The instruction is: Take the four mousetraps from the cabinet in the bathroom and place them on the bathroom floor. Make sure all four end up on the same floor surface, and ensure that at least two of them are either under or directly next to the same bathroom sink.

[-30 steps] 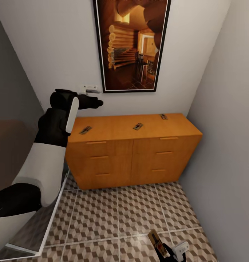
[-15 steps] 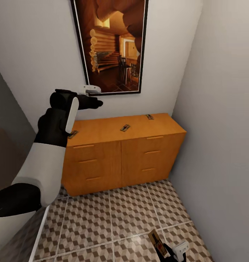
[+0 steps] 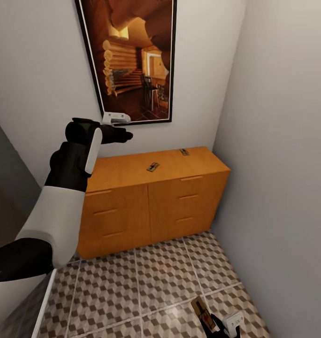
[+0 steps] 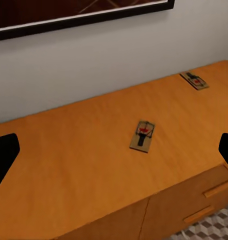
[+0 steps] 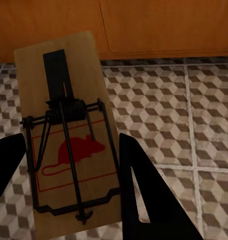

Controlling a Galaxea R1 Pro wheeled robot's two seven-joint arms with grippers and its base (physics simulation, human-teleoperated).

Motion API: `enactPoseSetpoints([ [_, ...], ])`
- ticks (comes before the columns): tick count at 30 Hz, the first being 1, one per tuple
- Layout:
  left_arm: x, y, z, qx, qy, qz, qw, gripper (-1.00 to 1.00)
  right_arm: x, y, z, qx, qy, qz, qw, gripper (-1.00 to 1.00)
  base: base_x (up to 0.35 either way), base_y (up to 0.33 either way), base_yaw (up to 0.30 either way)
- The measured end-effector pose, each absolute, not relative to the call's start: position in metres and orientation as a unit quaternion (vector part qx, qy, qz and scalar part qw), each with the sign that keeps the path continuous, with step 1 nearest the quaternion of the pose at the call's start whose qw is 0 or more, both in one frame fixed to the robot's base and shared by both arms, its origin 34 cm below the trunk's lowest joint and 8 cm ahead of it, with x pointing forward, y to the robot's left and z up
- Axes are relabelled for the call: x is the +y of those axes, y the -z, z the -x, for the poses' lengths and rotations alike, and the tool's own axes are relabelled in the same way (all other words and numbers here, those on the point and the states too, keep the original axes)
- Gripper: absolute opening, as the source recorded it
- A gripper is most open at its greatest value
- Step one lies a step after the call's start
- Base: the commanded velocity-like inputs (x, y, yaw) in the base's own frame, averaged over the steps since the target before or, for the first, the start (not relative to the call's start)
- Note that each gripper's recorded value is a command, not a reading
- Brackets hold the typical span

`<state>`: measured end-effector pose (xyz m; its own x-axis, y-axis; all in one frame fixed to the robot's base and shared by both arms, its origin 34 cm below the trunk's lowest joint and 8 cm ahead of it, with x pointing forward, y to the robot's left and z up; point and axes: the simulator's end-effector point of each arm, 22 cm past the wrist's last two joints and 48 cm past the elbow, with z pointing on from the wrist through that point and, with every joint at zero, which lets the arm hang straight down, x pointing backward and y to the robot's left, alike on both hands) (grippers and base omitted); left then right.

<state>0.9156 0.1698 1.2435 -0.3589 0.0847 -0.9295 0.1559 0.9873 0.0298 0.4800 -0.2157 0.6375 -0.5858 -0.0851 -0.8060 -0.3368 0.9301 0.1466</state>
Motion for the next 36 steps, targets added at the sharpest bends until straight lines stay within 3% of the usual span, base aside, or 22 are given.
enactPoseSetpoints([
  [19,0.172,-1.23,-0.915,0.83,0.031,-0.072,0.552,1.0,-0.215,-0.638,-0.48,0.879,-0.144,0.12,0.439,-1.0,0.292,0.069,-0.001],
  [31,0.172,-1.221,-0.914,0.833,0.031,-0.072,0.547,1.0,-0.223,-0.638,-0.481,0.879,-0.139,0.121,0.44,-1.0,0.035,0.007,0.0],
  [36,0.172,-1.203,-0.91,0.84,0.032,-0.071,0.536,1.0,-0.284,-0.651,-0.49,0.869,-0.094,0.126,0.47,-1.0,0.001,0.0,0.0],
])
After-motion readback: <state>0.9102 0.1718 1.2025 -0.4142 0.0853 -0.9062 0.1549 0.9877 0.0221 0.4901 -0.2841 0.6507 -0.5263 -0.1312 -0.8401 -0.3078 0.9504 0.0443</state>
